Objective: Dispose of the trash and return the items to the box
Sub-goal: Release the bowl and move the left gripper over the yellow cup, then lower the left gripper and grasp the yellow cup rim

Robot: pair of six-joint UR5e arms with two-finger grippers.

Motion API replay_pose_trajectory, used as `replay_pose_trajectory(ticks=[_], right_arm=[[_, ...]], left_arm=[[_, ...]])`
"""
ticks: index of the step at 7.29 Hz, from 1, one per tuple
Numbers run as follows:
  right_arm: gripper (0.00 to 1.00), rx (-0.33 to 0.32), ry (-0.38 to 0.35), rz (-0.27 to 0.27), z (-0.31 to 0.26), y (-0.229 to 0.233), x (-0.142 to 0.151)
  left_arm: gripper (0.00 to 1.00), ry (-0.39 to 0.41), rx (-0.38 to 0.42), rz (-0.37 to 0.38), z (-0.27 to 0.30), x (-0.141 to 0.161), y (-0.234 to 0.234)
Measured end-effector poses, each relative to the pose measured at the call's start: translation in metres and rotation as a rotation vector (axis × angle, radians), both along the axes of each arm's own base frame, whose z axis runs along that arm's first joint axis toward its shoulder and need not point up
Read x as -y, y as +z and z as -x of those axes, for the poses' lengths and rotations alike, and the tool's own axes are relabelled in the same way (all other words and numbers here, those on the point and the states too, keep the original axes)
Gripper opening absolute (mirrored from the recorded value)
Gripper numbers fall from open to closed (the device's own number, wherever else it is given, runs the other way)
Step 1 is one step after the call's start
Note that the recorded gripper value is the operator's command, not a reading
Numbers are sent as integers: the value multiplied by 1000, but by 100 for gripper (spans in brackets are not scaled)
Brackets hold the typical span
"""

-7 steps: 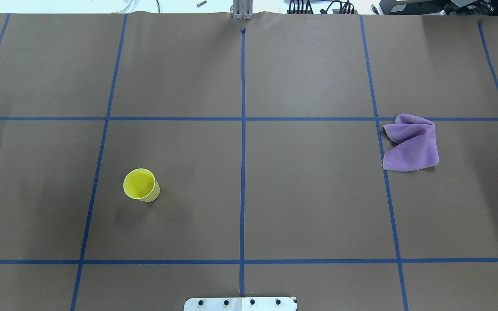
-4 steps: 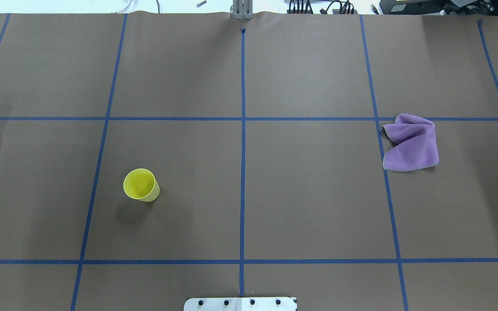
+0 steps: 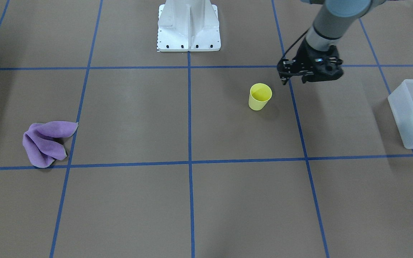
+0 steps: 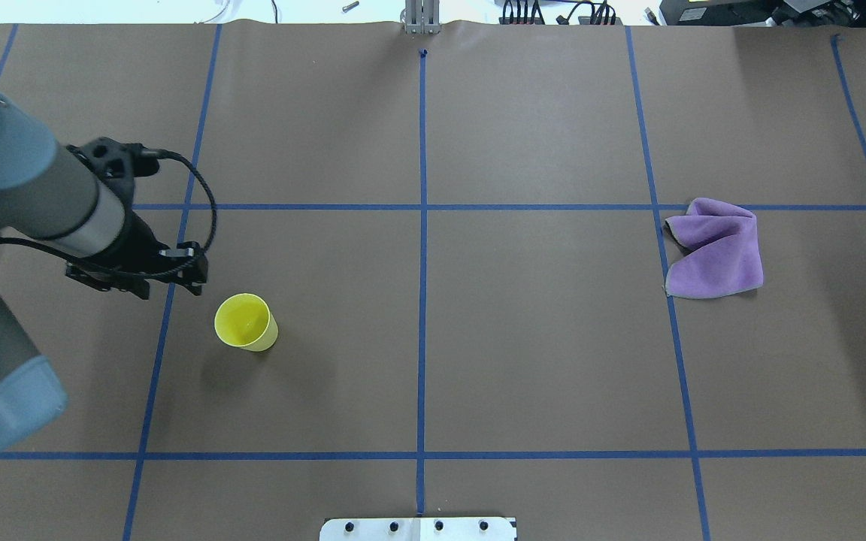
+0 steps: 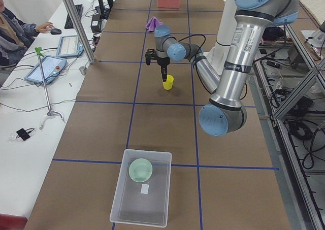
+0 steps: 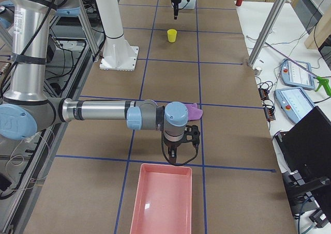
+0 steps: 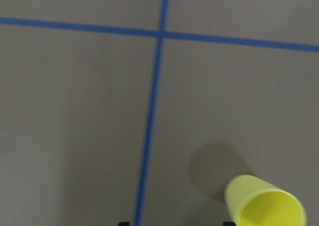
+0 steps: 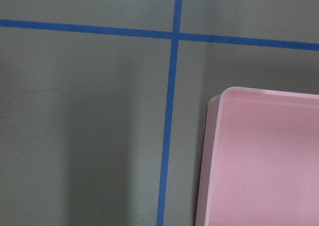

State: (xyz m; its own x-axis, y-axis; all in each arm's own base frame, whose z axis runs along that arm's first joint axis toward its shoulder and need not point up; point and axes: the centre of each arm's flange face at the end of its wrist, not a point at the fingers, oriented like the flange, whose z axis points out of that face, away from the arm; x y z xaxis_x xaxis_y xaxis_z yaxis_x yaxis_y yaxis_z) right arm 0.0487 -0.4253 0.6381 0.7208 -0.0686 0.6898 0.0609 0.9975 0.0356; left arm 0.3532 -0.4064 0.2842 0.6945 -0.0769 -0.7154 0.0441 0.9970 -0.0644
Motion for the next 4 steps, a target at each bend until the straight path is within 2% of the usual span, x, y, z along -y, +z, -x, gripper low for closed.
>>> replay_pose_trajectory(ticks=[2, 4], right_arm=[[100, 0, 0, 0, 0, 0, 0], [100, 0, 0, 2, 0, 1, 0]], left_arm=[[70, 12, 23, -19, -57, -5, -14], [70, 28, 30, -29, -83, -5, -13]])
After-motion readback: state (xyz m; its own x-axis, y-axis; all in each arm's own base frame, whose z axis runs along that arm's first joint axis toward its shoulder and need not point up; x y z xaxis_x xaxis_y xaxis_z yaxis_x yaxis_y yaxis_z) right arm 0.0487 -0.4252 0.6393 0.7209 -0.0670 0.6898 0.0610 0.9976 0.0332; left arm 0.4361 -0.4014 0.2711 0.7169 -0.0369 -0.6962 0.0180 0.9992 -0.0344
